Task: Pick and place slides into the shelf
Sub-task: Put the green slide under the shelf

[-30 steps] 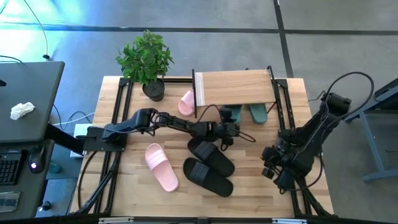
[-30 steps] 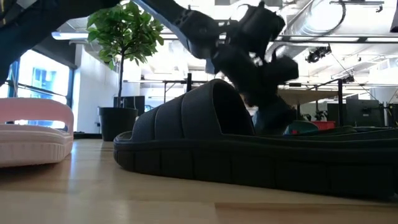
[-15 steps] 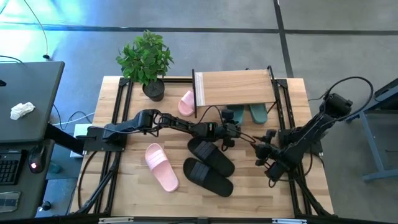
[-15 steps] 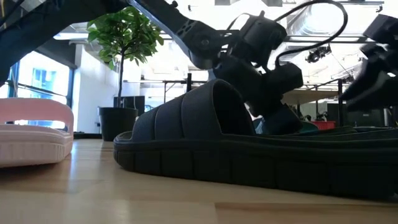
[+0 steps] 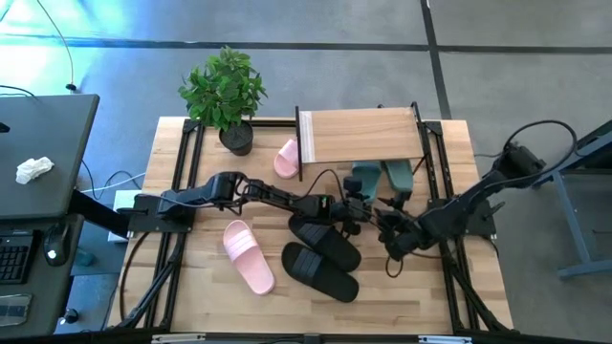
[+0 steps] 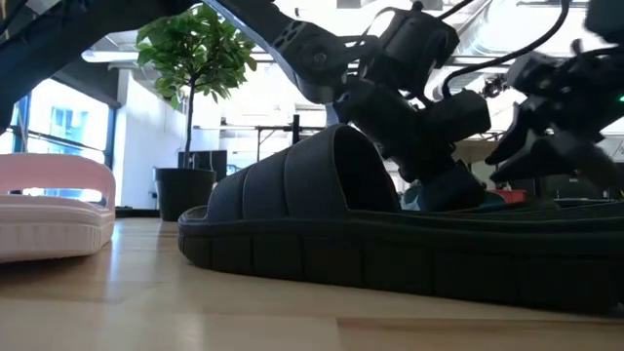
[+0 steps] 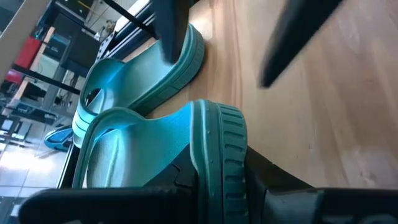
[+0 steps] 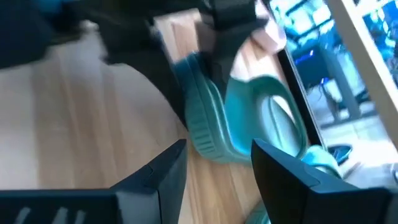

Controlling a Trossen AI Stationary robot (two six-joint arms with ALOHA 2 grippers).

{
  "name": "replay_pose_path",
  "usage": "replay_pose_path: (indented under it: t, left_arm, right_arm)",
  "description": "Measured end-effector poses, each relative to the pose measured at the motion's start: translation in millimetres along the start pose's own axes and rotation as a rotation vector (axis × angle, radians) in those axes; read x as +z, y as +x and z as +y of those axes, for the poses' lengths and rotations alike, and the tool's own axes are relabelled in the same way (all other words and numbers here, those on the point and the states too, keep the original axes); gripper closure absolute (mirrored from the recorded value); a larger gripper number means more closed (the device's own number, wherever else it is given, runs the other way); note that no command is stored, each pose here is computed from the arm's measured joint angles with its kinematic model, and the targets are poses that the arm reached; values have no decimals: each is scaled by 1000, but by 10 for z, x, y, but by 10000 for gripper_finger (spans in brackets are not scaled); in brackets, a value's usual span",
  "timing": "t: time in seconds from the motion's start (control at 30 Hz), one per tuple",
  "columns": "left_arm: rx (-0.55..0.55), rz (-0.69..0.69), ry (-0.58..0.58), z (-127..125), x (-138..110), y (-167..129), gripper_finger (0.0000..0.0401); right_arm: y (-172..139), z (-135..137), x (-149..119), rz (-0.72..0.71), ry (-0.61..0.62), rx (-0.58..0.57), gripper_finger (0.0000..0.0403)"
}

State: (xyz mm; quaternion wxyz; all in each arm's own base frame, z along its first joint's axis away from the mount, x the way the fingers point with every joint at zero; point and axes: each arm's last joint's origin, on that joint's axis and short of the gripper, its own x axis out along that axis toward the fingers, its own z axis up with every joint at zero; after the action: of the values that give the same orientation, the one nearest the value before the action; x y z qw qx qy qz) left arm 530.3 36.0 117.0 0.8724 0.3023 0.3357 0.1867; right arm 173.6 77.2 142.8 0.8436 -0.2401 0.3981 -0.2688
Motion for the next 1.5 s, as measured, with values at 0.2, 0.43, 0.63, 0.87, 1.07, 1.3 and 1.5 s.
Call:
replay_pose_path:
  t: [0.2, 0.43, 0.63, 0.87, 1.07, 1.3, 1.5]
  left_arm:
    - [-4, -3, 0, -7, 4, -4, 352]
    - [-13, -10, -1, -10, 8, -4, 353]
    - [-33, -20, -1, -24, 12, -9, 353]
    - [-38, -16, 5, -29, 4, -8, 353]
    - [-42, -13, 7, -30, -1, -7, 353]
    - [-41, -17, 5, -29, 5, -8, 353]
    - [-60, -22, 7, -37, 3, -9, 353]
  right_arm:
    - [104, -45, 31, 58, 23, 40, 233]
    - [124, -13, 164, -30, -59, 72, 233]
    - [192, -42, 213, -29, -88, 107, 233]
    - [257, -83, 206, 13, -97, 147, 233]
    - [225, -76, 150, 52, -134, 151, 233]
    - [236, -110, 36, 143, -131, 130, 233]
    - [250, -111, 76, 108, -127, 114, 233]
